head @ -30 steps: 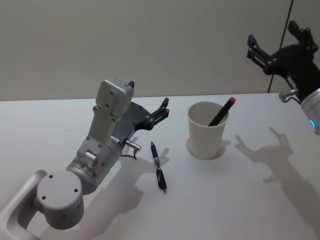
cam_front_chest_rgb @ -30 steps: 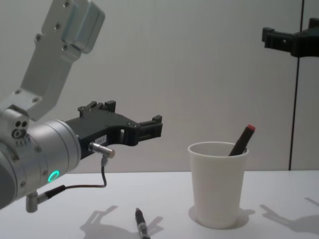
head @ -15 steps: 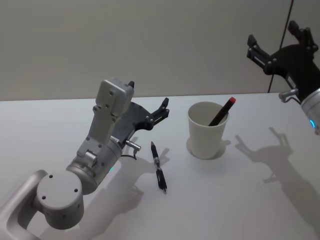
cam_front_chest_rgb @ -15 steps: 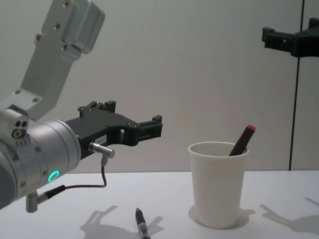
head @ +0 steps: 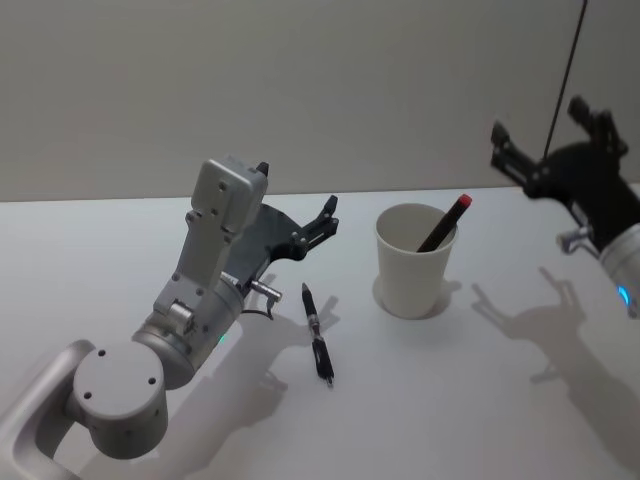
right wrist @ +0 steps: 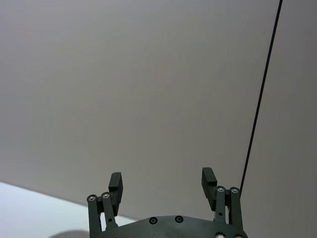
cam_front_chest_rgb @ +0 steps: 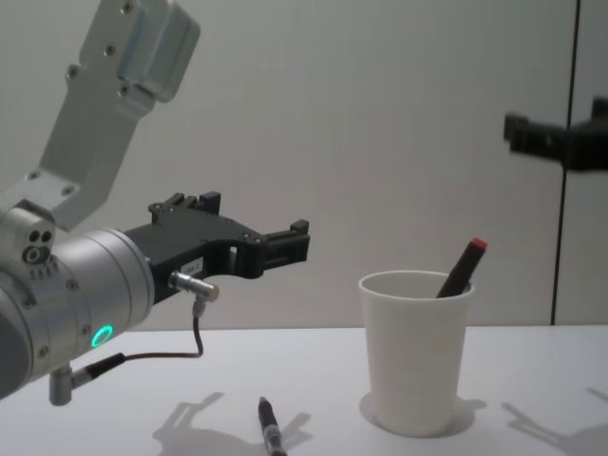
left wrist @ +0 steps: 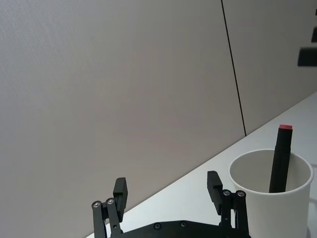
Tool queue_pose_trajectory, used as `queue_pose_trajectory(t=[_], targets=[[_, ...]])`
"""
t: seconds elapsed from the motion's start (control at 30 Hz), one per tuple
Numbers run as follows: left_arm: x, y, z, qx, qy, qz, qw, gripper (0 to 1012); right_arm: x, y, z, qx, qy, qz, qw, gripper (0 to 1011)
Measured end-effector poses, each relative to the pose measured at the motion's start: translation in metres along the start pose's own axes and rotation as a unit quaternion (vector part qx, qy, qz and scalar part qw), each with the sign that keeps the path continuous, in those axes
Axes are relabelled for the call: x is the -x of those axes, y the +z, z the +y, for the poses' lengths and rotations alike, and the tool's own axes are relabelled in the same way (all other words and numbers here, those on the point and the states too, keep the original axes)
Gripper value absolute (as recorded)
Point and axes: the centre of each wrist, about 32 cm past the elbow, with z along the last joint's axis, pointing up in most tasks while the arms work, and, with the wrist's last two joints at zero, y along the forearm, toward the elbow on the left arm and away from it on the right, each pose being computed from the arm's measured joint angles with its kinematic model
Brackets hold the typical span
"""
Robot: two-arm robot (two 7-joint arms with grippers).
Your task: Place the pen into the pen holder.
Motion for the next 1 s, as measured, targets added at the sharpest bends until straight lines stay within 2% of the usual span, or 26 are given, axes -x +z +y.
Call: queue_pose_trajectory(t=[0.2,0.27,0.5,1.0], targets=[[0.0,0.0,0.0,0.0,0.0,0.0,1.0,1001,0.004,-0.013,-0.016,0.025,0.004,0.017,0.9995,1001],[0.0,0.0,0.0,0.0,0.0,0.0,1.0,1001,0.006,-0.02,-0.025,0.041,0.006,0.027,0.9988,1001],[0.0,0.0,0.0,0.0,0.0,0.0,1.0,1001,0.01,-0.031,-0.042,0.067,0.009,0.045,0.9967,1001],[0.0,0.0,0.0,0.0,0.0,0.0,1.0,1001,0.011,-0.034,-0.046,0.073,0.01,0.049,0.9961,1001]])
